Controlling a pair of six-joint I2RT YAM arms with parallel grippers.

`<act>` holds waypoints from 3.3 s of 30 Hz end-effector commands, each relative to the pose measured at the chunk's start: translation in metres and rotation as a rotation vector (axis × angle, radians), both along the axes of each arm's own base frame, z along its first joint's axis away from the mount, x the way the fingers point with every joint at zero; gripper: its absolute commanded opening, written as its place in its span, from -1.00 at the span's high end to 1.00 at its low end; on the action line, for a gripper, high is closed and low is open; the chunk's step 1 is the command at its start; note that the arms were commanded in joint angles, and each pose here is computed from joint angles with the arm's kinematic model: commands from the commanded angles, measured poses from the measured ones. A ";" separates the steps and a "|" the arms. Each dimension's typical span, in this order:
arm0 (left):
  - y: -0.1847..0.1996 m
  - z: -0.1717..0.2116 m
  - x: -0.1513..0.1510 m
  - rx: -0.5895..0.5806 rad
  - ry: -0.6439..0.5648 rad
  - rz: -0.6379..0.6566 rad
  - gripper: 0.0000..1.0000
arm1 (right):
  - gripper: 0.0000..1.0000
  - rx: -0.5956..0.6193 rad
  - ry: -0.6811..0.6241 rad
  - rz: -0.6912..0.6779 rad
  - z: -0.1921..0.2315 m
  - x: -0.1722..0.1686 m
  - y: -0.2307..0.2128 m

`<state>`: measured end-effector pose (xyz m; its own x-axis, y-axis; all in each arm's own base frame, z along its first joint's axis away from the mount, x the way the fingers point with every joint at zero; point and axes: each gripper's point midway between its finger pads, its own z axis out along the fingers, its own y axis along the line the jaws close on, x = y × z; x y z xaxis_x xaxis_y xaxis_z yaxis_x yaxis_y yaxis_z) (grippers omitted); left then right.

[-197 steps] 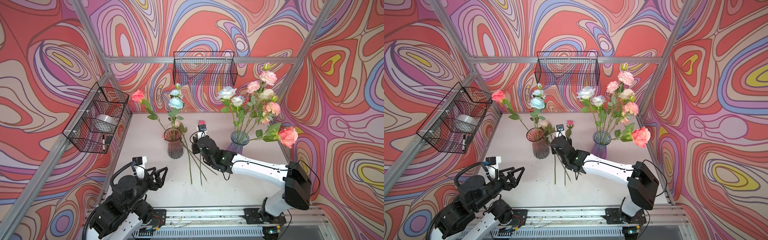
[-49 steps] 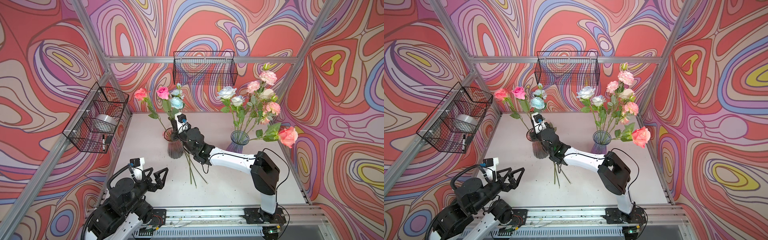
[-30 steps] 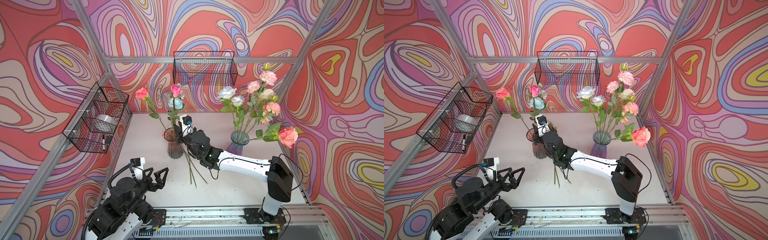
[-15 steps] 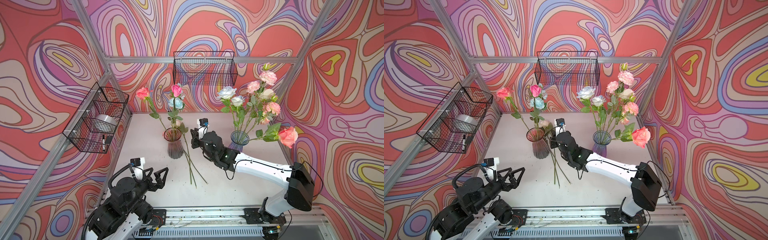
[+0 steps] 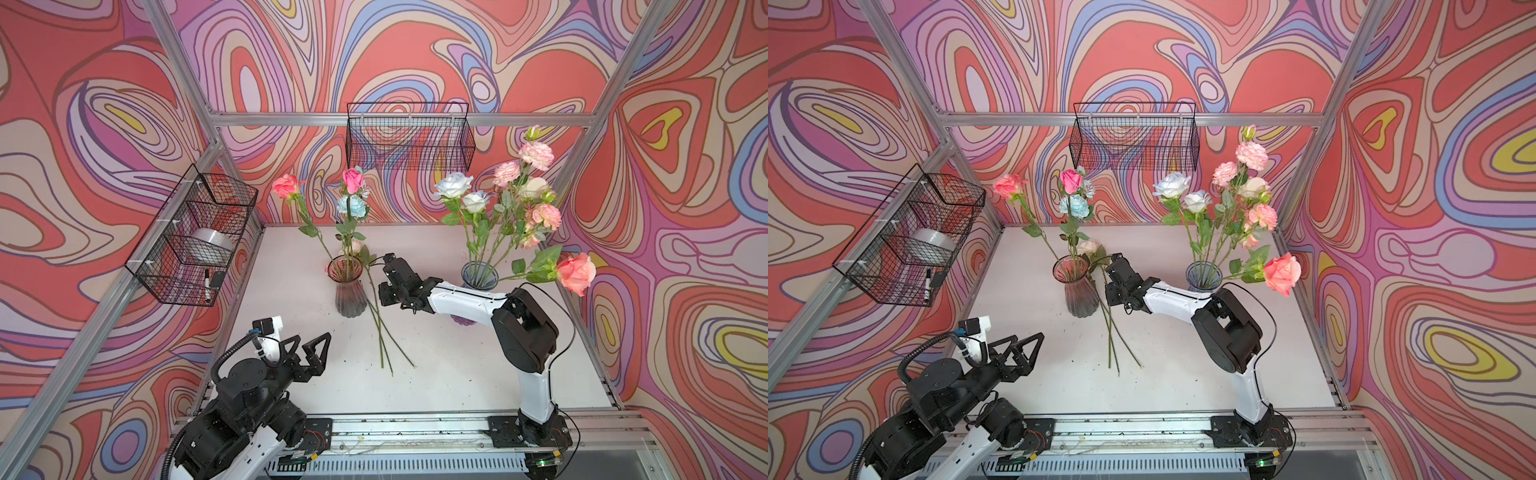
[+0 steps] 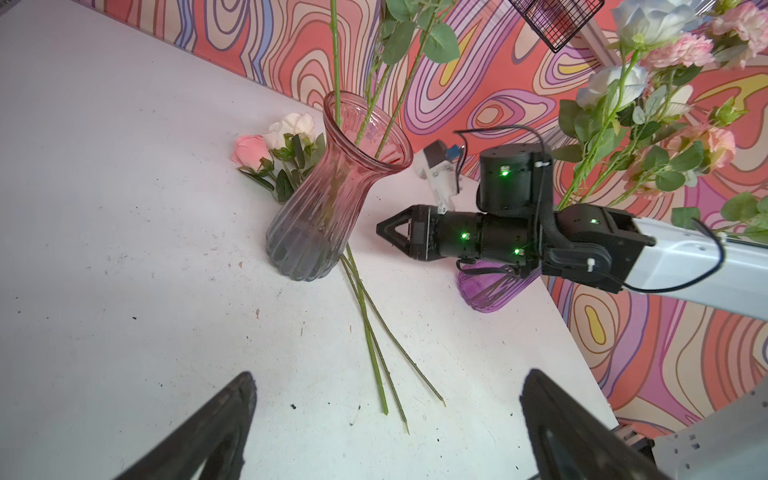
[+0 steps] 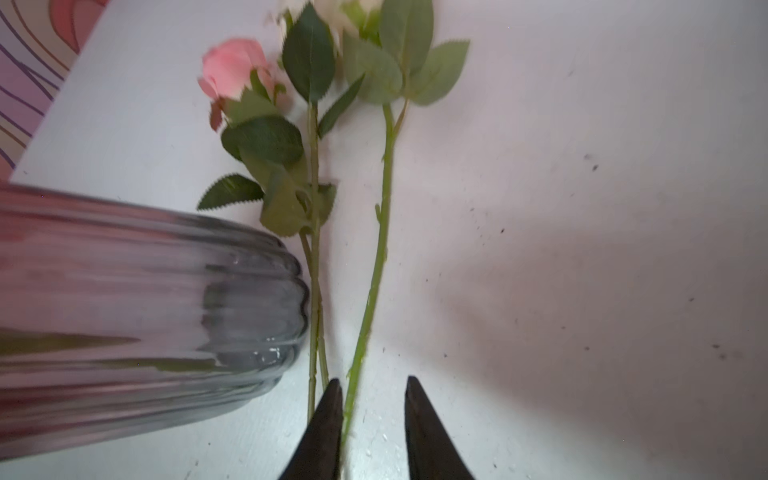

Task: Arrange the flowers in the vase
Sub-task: 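Lower the open right gripper onto the remaining rose stems, then close the right gripper on the white rose stem and lift it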

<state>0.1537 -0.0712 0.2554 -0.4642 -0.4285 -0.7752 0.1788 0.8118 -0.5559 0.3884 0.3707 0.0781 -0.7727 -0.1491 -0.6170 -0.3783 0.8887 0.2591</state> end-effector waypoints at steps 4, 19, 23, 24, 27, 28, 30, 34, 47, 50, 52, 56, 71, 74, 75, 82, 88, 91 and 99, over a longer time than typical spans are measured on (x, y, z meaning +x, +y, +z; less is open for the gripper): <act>0.000 -0.008 0.000 0.002 0.027 0.005 -1.00 | 0.46 -0.025 0.124 0.122 -0.029 -0.025 0.012; -0.001 -0.009 0.000 -0.003 0.029 0.001 -1.00 | 0.59 -0.146 0.140 0.158 -0.062 -0.054 0.010; -0.001 -0.009 0.000 -0.005 0.028 0.003 -1.00 | 0.63 -0.164 0.127 0.150 -0.061 -0.051 0.007; -0.001 -0.009 0.000 -0.007 0.027 0.002 -1.00 | 0.64 -0.166 0.129 0.151 -0.062 -0.052 0.007; -0.001 -0.009 0.000 -0.008 0.026 0.000 -1.00 | 0.67 -0.194 0.126 0.136 -0.067 -0.051 0.001; -0.001 -0.009 0.000 -0.007 0.027 0.001 -1.00 | 0.69 -0.196 0.123 0.129 -0.068 -0.051 0.000; -0.002 -0.009 0.000 -0.008 0.027 -0.001 -1.00 | 0.70 -0.185 0.122 0.133 -0.066 -0.052 0.000; -0.002 -0.009 0.000 -0.005 0.028 -0.001 -1.00 | 0.72 -0.127 0.088 0.140 -0.049 -0.052 0.005; -0.002 -0.009 0.000 -0.005 0.028 -0.001 -1.00 | 0.71 -0.157 -0.001 0.119 -0.033 -0.042 -0.004; -0.002 -0.009 0.000 -0.004 0.028 -0.004 -1.00 | 0.70 -0.138 -0.014 0.121 -0.027 -0.044 -0.005; -0.003 -0.010 0.001 -0.003 0.032 -0.007 -1.00 | 0.68 -0.130 -0.025 0.130 -0.021 -0.044 -0.004; -0.004 -0.010 0.001 -0.005 0.035 -0.010 -1.00 | 0.64 -0.086 -0.007 0.159 -0.017 -0.048 0.006; -0.004 -0.009 0.000 -0.003 0.033 -0.013 -1.00 | 0.60 -0.151 0.043 0.183 -0.063 -0.041 0.024; -0.004 -0.009 0.000 -0.003 0.031 -0.011 -1.00 | 0.66 -0.150 0.037 0.177 -0.061 -0.040 0.023; -0.004 -0.009 0.000 -0.003 0.032 -0.010 -1.00 | 0.70 -0.142 0.035 0.176 -0.058 -0.041 0.023; -0.004 -0.010 0.001 0.000 0.035 -0.013 -1.00 | 1.00 -0.073 0.016 0.143 -0.031 -0.045 0.020; -0.003 -0.009 0.001 0.001 0.033 -0.008 -1.00 | 1.00 0.075 -0.035 0.052 0.018 -0.047 0.015; -0.006 -0.008 0.001 0.011 0.027 -0.027 -1.00 | 1.00 0.101 -0.064 -0.004 0.037 -0.047 0.003; -0.033 0.003 0.004 -0.013 0.013 -0.150 -0.90 | 1.00 0.133 -0.115 -0.158 0.072 -0.067 -0.057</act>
